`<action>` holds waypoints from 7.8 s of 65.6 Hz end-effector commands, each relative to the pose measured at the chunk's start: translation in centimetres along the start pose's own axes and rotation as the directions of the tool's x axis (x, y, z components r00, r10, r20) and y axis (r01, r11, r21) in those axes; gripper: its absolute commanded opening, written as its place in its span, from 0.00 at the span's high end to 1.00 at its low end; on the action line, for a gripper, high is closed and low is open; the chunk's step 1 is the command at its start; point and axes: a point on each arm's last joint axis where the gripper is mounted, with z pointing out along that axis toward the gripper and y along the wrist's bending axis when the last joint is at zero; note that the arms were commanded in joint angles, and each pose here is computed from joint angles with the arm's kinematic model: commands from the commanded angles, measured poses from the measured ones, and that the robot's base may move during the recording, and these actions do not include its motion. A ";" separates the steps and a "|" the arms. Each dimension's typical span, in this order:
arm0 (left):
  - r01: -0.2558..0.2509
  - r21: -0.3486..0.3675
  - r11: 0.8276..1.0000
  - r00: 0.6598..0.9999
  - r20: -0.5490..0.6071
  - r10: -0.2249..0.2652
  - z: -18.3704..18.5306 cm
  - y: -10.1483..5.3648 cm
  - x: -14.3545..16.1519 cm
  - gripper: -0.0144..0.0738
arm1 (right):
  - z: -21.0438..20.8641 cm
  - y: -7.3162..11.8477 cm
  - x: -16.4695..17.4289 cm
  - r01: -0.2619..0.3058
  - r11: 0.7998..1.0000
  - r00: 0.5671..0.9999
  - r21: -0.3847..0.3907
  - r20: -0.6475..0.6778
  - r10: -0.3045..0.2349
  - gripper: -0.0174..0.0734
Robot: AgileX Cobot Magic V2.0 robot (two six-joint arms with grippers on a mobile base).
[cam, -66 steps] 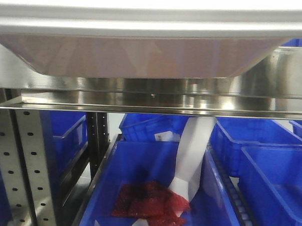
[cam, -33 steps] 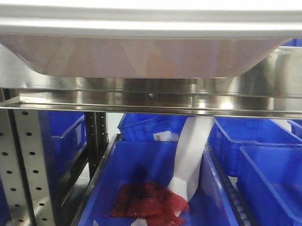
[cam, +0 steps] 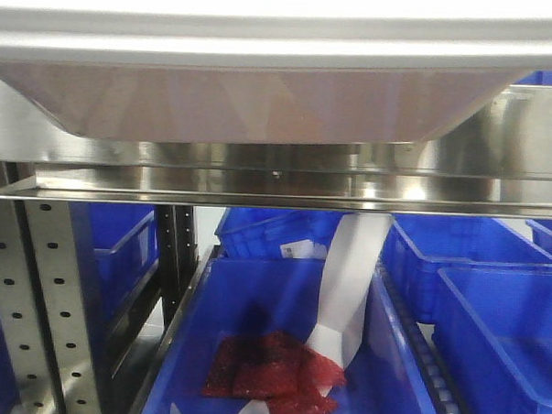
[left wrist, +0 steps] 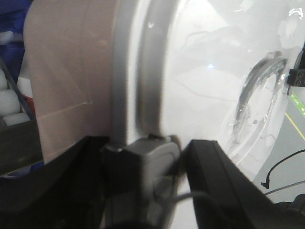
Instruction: Grab white bin and place on right shelf
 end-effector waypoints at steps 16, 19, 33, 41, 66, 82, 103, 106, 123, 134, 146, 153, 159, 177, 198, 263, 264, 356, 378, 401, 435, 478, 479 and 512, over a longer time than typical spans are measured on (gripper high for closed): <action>0.057 0.234 0.971 0.984 0.152 -0.095 -0.4 -2.5 -2.1 0.62 | -1.1 3.8 -2.2 -0.069 0.952 0.979 -0.298 0.164 0.123 0.40; 0.085 0.257 0.963 0.976 0.171 -0.132 -0.1 -2.2 -2.5 0.62 | -1.1 3.6 -2.4 -0.095 0.951 0.972 -0.295 0.180 0.153 0.40; 0.129 0.256 0.958 0.962 0.200 -0.184 1.0 -0.4 -4.4 0.62 | -0.8 2.8 -3.6 -0.133 0.952 0.956 -0.276 0.218 0.197 0.40; 0.120 0.255 0.960 0.962 0.209 -0.175 1.4 0.3 -6.0 0.62 | -0.4 2.1 -4.9 -0.161 0.945 0.942 -0.285 0.243 0.233 0.40; 0.129 0.233 0.964 0.955 0.232 -0.184 5.1 2.5 -9.9 0.62 | 1.4 -0.9 -7.3 -0.227 0.929 0.918 -0.294 0.255 0.305 0.40; 0.150 0.203 0.968 0.955 0.224 -0.195 8.4 3.7 -10.2 0.62 | 2.7 -3.1 -8.2 -0.273 0.925 0.901 -0.264 0.266 0.342 0.40; 0.197 0.147 0.969 0.945 0.235 -0.227 10.3 5.2 -10.1 0.62 | 4.0 -5.6 -8.6 -0.315 0.925 0.885 -0.215 0.285 0.368 0.40; 0.201 0.139 0.970 0.943 0.240 -0.230 10.4 5.4 -10.1 0.62 | 4.2 -6.0 -8.6 -0.319 0.925 0.883 -0.204 0.291 0.369 0.40; 0.229 0.069 0.971 0.926 0.292 -0.239 10.7 6.5 -10.3 0.38 | 5.1 -7.5 -8.4 -0.356 0.917 0.873 -0.181 0.286 0.395 0.37; 0.236 0.054 0.970 0.927 0.286 -0.242 11.1 7.1 -10.2 0.33 | 5.7 -8.5 -8.2 -0.383 0.908 0.866 -0.171 0.276 0.417 0.23; 0.242 0.021 0.970 0.921 0.308 -0.237 10.8 7.7 -10.3 0.33 | 5.5 -9.2 -8.3 -0.397 0.907 0.853 -0.137 0.310 0.420 0.18; 0.243 0.006 0.970 0.920 0.314 -0.233 10.4 8.1 -10.4 0.33 | 4.8 -9.9 -8.4 -0.406 0.906 0.843 -0.119 0.335 0.422 0.18; 0.250 -0.005 0.968 0.917 0.323 -0.235 9.9 8.8 -10.5 0.33 | 3.9 -10.6 -8.5 -0.413 0.904 0.833 -0.107 0.356 0.423 0.18; 0.255 0.002 0.967 0.915 0.322 -0.243 9.3 9.2 -10.5 0.34 | 2.9 -11.3 -8.5 -0.418 0.903 0.825 -0.100 0.373 0.424 0.18; 0.249 0.017 0.968 0.921 0.306 -0.242 9.4 9.0 -10.4 0.45 | 2.9 -11.4 -8.5 -0.419 0.903 0.824 -0.096 0.377 0.422 0.26; 0.260 -0.336 0.905 0.689 0.721 0.070 2.6 1.0 -10.3 0.97 | -2.9 -1.0 -9.4 -0.208 0.918 0.736 0.338 0.672 -0.081 0.77; 0.266 -0.349 0.899 0.685 0.724 0.079 2.4 1.0 -9.8 0.97 | -3.1 -0.7 -9.2 -0.193 0.916 0.739 0.351 0.667 -0.100 0.77; -0.031 -0.423 0.906 0.602 0.715 0.355 -8.4 -2.9 11.3 0.97 | -9.0 4.8 14.9 0.058 0.860 0.605 0.508 0.667 -0.435 0.78; -0.033 -0.422 0.906 0.603 0.714 0.355 -8.4 -3.0 11.3 0.97 | -8.7 4.4 15.2 0.043 0.870 0.618 0.492 0.671 -0.410 0.78; -0.033 -0.422 0.906 0.603 0.714 0.355 -8.4 -3.0 11.3 0.97 | -8.4 0.8 16.5 0.062 0.672 0.604 0.738 0.508 -0.613 0.78; -0.034 -0.421 0.906 0.604 0.714 0.354 -8.4 -3.0 11.4 0.97 | -5.5 -3.4 21.7 0.024 0.663 0.709 0.749 0.455 -0.540 0.78; -0.034 -0.421 0.906 0.604 0.714 0.354 -8.4 -3.0 11.4 0.97 | -5.5 -3.4 21.7 -0.001 0.672 0.701 0.740 0.480 -0.527 0.78; -0.034 -0.421 0.906 0.604 0.714 0.354 -8.4 -3.0 11.4 0.97 | -5.5 -3.4 21.7 0.009 0.664 0.701 0.747 0.469 -0.537 0.78; -0.034 -0.421 0.906 0.604 0.714 0.354 -8.4 -3.0 11.4 0.97 | -5.4 -3.6 21.9 0.046 0.633 0.729 0.773 0.407 -0.551 0.78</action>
